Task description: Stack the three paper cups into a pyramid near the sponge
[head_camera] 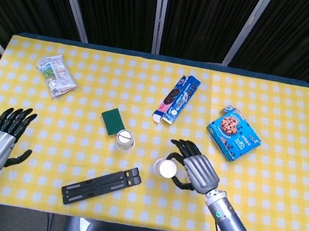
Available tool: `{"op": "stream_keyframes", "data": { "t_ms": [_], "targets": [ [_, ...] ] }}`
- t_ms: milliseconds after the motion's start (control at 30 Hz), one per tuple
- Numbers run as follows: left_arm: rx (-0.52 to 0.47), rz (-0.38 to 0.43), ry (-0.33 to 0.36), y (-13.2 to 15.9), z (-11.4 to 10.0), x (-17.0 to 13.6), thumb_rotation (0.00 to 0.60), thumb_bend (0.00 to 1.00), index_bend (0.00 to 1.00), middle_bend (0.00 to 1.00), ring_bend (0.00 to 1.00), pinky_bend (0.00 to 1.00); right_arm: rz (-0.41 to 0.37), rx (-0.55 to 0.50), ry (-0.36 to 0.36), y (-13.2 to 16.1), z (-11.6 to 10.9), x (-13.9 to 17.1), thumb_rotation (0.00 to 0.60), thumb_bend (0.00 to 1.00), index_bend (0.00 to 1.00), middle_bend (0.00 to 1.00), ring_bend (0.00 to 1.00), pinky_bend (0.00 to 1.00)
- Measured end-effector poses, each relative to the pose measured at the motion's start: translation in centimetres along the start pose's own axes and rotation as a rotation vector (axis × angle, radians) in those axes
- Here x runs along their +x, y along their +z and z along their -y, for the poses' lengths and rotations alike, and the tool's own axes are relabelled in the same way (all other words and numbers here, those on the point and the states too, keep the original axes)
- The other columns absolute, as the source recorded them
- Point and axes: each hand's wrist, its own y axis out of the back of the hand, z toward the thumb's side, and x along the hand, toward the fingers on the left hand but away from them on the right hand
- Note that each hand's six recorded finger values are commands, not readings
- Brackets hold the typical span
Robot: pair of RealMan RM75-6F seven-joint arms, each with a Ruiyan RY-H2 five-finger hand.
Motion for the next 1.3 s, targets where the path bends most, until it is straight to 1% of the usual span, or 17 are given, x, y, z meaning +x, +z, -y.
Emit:
{"op": "stream_keyframes", "data": {
  "t_ms": [233,500,833,1300],
  "targets": [
    [-0.005,-0.001,-0.004,-0.1,0.0,0.0,0.6,0.28,0.0,0.0,0.0,0.0,0.028,-0.019,-0.012,-0.1,0.6,-3.1,0.6,0.3,0.4,0.06,0.0,0.0],
    [-0.01,-0.005,-0.013,-0.3,0.1,0.2,0.6,0.28,0.0,0.0,0.0,0.0,0.051,-0.026,-0.007,0.0,1.9,-5.5,0.6,0.3,0.4,0.06,0.0,0.0],
    [-0.018,-0.011,-0.017,-0.6,0.0,0.3,0.6,0.28,0.0,0.0,0.0,0.0,0.087,-0.028,0.001,-0.3,3.7,-7.2,0.6,0.3,0.4,0.06,0.0,0.0],
    [-0.024,-0.016,-0.03,-0.9,0.2,0.5,0.6,0.28,0.0,0.0,0.0,0.0,0.117,-0.04,-0.001,-0.4,5.3,-8.9,0.6,0.29,0.4,0.06,0.0,0.0]
  ]
}}
